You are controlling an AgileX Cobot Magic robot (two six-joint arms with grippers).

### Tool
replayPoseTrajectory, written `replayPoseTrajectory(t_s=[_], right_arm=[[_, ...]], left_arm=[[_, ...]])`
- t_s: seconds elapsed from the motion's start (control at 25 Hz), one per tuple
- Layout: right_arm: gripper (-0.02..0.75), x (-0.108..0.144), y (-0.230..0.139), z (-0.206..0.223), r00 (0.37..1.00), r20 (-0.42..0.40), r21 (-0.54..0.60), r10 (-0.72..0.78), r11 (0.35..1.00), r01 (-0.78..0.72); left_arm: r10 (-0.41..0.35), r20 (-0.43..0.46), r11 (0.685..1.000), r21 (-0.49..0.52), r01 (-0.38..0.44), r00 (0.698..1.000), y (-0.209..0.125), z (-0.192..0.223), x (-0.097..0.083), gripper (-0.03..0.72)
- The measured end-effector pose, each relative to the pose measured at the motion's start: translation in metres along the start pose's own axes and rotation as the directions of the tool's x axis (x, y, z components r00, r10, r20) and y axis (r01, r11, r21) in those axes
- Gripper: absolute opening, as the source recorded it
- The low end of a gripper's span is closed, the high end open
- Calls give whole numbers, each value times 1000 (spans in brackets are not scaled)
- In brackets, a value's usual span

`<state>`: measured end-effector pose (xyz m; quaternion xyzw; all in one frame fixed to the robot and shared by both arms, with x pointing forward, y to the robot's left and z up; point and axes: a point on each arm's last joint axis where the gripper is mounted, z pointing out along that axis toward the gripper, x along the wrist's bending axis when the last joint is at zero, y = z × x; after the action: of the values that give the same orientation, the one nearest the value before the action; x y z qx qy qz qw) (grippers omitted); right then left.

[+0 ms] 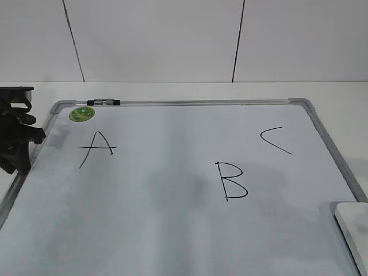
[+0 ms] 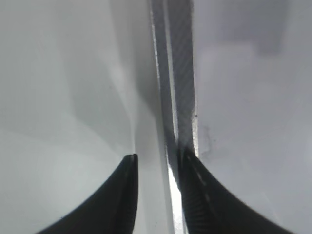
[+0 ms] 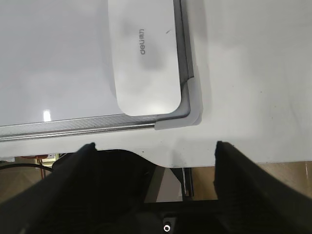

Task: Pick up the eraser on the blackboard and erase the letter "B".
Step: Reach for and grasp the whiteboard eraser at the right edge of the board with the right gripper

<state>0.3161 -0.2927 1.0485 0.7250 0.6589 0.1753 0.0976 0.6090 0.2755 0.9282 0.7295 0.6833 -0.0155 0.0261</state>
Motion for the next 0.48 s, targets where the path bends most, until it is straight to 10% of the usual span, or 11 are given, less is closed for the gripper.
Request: replayPoseTrajectory(t_s=[0.48], right_arm=[[571, 0, 20, 16, 1000, 1, 26, 24, 999, -24]], left_arm=[[-30, 25, 1000, 1, 30, 999, 0, 0, -2, 24]])
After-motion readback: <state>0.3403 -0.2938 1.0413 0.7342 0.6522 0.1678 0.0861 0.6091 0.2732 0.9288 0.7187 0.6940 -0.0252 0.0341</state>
